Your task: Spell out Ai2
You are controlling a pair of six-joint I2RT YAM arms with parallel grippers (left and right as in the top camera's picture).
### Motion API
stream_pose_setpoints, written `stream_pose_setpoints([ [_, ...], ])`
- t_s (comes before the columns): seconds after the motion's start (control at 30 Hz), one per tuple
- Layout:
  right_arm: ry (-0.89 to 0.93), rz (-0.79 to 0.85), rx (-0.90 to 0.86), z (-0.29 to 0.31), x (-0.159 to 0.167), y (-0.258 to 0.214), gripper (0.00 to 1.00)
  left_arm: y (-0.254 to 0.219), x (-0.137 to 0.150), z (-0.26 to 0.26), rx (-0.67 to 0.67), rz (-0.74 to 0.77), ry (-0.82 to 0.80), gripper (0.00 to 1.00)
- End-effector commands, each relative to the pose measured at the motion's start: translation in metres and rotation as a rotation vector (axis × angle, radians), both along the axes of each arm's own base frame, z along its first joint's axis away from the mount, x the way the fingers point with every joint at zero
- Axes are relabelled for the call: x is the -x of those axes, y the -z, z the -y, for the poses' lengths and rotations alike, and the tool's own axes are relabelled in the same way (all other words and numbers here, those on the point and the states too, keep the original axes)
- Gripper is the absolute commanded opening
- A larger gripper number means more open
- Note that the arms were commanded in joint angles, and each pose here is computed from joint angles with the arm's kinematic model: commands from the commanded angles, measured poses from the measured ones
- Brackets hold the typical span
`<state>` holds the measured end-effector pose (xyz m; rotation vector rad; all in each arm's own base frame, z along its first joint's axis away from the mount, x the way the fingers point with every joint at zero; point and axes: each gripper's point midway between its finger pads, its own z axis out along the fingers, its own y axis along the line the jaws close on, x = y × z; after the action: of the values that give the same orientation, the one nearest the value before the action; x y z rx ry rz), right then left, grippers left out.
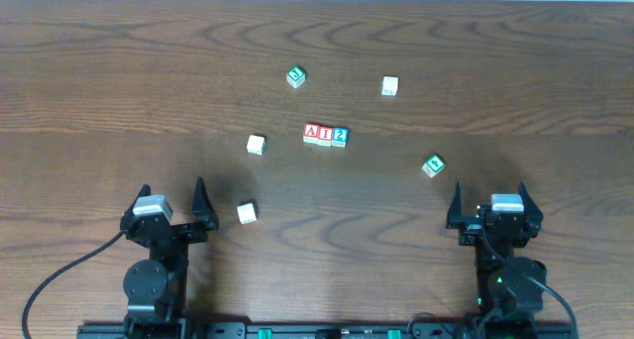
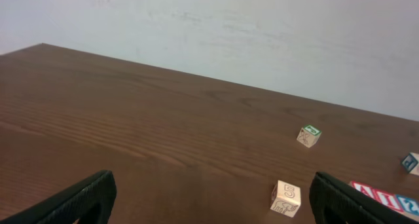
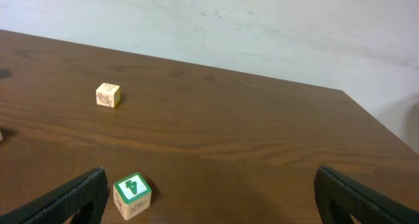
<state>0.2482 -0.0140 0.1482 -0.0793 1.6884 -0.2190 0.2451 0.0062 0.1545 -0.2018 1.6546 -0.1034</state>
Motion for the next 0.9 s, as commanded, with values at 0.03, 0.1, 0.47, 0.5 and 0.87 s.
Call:
stream_pose_setpoints([
  [0.03, 0.015, 0.001, 0.013, 0.0033, 0.0006, 0.0, 0.99, 0.0194, 0.0017, 0.0004, -0.045, -0.069, 0.011, 0.95],
  [0.1, 0.015, 0.001, 0.013, 0.0033, 0.0006, 0.0, 0.99, 0.0194, 0.0017, 0.0003, -0.077, -0.071, 0.015, 0.95],
  [0.47, 0.015, 0.001, 0.013, 0.0033, 0.0006, 0.0, 0.99, 0.0188, 0.0016, 0.0003, -0.076, -0.068, 0.014, 0.95],
  [0.5, 0.015, 0.001, 0.013, 0.0033, 0.0006, 0.0, 0.99, 0.0188, 0.0016, 0.0003, -0.076, -0.068, 0.014, 0.96],
  [0.87, 0.015, 0.001, 0.013, 0.0033, 0.0006, 0.0, 0.99, 0.0188, 0.0016, 0.0003, -0.076, -0.068, 0.014, 0.96],
])
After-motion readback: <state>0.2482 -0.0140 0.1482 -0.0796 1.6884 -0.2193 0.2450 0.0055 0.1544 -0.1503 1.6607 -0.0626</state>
